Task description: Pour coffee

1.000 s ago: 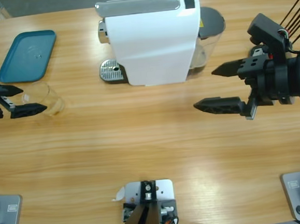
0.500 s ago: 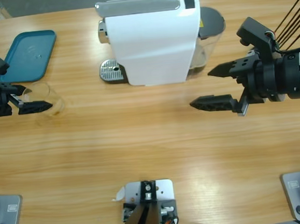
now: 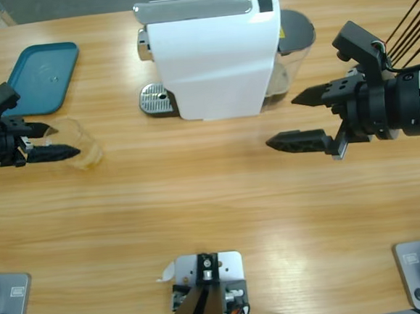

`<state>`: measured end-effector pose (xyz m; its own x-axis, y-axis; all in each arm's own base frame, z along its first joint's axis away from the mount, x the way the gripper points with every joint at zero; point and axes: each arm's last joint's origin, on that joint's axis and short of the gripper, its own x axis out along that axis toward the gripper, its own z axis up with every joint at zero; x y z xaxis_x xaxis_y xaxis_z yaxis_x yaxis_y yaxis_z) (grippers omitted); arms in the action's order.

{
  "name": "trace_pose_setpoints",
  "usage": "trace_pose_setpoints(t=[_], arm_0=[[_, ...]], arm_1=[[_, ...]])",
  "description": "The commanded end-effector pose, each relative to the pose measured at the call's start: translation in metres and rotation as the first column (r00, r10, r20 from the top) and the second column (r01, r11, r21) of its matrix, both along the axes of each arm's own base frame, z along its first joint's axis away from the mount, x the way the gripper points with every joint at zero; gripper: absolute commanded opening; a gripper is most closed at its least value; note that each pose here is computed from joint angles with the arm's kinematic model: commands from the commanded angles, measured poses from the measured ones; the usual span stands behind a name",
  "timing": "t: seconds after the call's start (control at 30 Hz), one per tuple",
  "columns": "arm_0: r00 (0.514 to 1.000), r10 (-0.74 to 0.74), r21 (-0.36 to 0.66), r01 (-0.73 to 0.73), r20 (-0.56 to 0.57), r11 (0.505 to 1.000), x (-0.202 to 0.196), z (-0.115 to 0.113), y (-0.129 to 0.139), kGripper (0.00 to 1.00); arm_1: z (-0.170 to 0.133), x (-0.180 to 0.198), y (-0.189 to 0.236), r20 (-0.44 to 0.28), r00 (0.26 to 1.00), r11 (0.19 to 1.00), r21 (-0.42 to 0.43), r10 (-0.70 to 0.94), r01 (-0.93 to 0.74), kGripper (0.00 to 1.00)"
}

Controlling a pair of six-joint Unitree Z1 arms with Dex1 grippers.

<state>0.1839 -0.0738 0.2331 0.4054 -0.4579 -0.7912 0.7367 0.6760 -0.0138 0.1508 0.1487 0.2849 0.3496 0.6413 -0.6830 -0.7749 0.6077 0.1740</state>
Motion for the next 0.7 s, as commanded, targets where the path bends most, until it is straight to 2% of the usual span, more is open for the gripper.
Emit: trace_pose_setpoints(t=[0.03, 0.13, 0.23, 0.33, 0.43, 0.53, 0.7], arm_0=[[0.982, -0.149, 0.008, 0.149, 0.118, 0.989, -0.014, 0.012, 0.001, 0.000], [0.968, -0.210, 0.030, 0.208, 0.137, 0.978, -0.006, 0.008, -0.001, 0.000], [0.954, -0.229, 0.002, 0.233, 0.194, 0.972, 0.013, 0.004, -0.001, 0.000], [0.933, -0.220, -0.055, 0.245, 0.285, 0.968, 0.048, 0.006, -0.004, 0.000], [0.916, -0.259, -0.062, 0.291, 0.307, 0.955, 0.082, 0.006, -0.012, 0.000], [0.901, -0.314, -0.079, 0.351, 0.300, 0.933, 0.105, -0.009, -0.019, 0.000], [0.876, -0.367, -0.109, 0.416, 0.312, 0.903, 0.120, -0.028, -0.024, 0.000]], arm_1=[[-0.016, 0.002, 0.000, -0.050, 0.999, 1.000, -0.026, 0.012, -0.014, 0.982], [-0.020, 0.004, 0.002, -0.065, 0.998, 0.999, -0.034, 0.015, -0.017, 0.982], [-0.023, 0.006, 0.004, -0.075, 0.997, 0.999, -0.041, 0.015, -0.018, 0.982], [-0.022, 0.008, 0.003, -0.078, 0.997, 0.999, -0.048, 0.009, -0.013, 0.982], [-0.020, 0.013, -0.001, -0.077, 0.997, 0.998, -0.058, -0.008, 0.004, 0.982], [-0.022, 0.017, 0.000, -0.086, 0.996, 0.998, -0.068, -0.015, 0.009, 0.982], [-0.026, 0.019, 0.001, -0.102, 0.995, 0.997, -0.080, -0.014, 0.006, 0.982]])
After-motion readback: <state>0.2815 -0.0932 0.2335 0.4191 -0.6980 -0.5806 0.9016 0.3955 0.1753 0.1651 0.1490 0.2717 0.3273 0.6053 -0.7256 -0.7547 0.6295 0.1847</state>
